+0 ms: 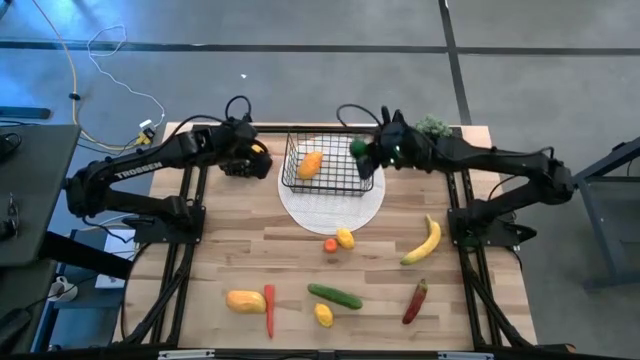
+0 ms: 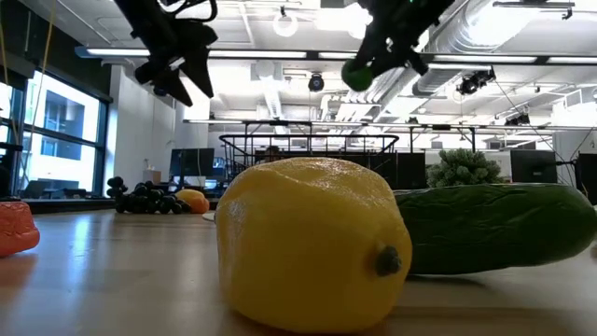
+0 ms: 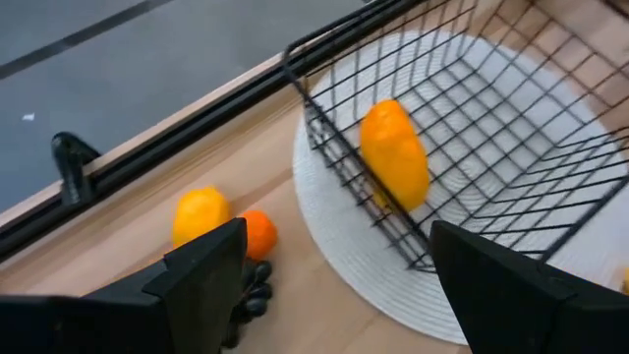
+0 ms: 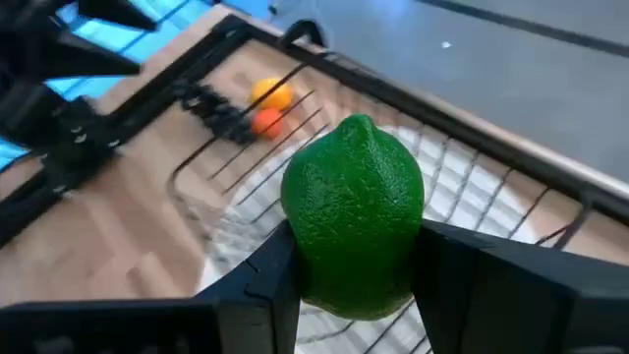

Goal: Build produce basket
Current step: Put the green lime into the wire basket, then put the top yellow lemon into the wire basket

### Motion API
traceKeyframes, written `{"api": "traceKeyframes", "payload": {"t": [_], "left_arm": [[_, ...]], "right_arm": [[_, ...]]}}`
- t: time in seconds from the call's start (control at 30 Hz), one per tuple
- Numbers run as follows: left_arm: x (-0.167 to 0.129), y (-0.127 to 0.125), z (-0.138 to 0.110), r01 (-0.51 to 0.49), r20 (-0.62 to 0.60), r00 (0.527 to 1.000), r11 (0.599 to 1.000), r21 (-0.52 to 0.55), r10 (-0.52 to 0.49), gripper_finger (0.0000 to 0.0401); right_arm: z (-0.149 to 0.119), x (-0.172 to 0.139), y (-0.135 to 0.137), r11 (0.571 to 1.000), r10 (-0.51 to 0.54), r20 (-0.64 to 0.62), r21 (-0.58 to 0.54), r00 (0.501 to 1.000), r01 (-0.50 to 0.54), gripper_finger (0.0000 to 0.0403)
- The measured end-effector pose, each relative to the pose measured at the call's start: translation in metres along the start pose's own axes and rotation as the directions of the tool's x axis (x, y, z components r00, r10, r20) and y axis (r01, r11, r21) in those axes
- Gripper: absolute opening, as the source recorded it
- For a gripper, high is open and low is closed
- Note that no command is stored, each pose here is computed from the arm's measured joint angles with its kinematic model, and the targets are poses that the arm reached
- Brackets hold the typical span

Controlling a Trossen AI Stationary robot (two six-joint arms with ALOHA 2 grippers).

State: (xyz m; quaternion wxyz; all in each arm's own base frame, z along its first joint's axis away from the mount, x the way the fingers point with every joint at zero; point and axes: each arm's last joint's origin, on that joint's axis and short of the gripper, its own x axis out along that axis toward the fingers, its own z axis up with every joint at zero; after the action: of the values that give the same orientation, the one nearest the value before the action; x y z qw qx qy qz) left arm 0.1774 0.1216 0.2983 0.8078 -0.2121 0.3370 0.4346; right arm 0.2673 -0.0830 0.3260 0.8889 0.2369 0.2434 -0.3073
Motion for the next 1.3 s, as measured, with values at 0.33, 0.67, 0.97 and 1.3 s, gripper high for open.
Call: {"api": "traceKeyframes", "payload": {"t": [0.33, 0.67, 0.97, 1.3], "left_arm": [[0.007, 0.026, 0.002, -0.179, -0.032, 0.984, 0.982, -0.058, 0.178, 0.0310], [0.028, 0.042, 0.006, -0.256, -0.104, 0.962, 0.966, -0.037, 0.252, 0.0310], [0.049, 0.048, 0.005, -0.258, -0.187, 0.950, 0.966, -0.027, 0.248, 0.0310], [0.064, 0.049, 0.003, -0.240, -0.245, 0.943, 0.970, -0.024, 0.227, 0.0310]], "right_arm": [[0.003, 0.054, -0.042, 0.999, -0.046, -0.152, -0.026, 0.987, 0.043, 0.0128], [-0.006, 0.089, -0.062, 0.998, -0.056, -0.264, -0.041, 0.963, 0.047, 0.0142], [-0.005, 0.094, -0.074, 0.997, -0.083, -0.272, -0.020, 0.959, 0.080, 0.0216], [-0.003, 0.093, -0.079, 0.998, -0.058, -0.276, 0.014, 0.959, 0.064, 0.0235]]}}
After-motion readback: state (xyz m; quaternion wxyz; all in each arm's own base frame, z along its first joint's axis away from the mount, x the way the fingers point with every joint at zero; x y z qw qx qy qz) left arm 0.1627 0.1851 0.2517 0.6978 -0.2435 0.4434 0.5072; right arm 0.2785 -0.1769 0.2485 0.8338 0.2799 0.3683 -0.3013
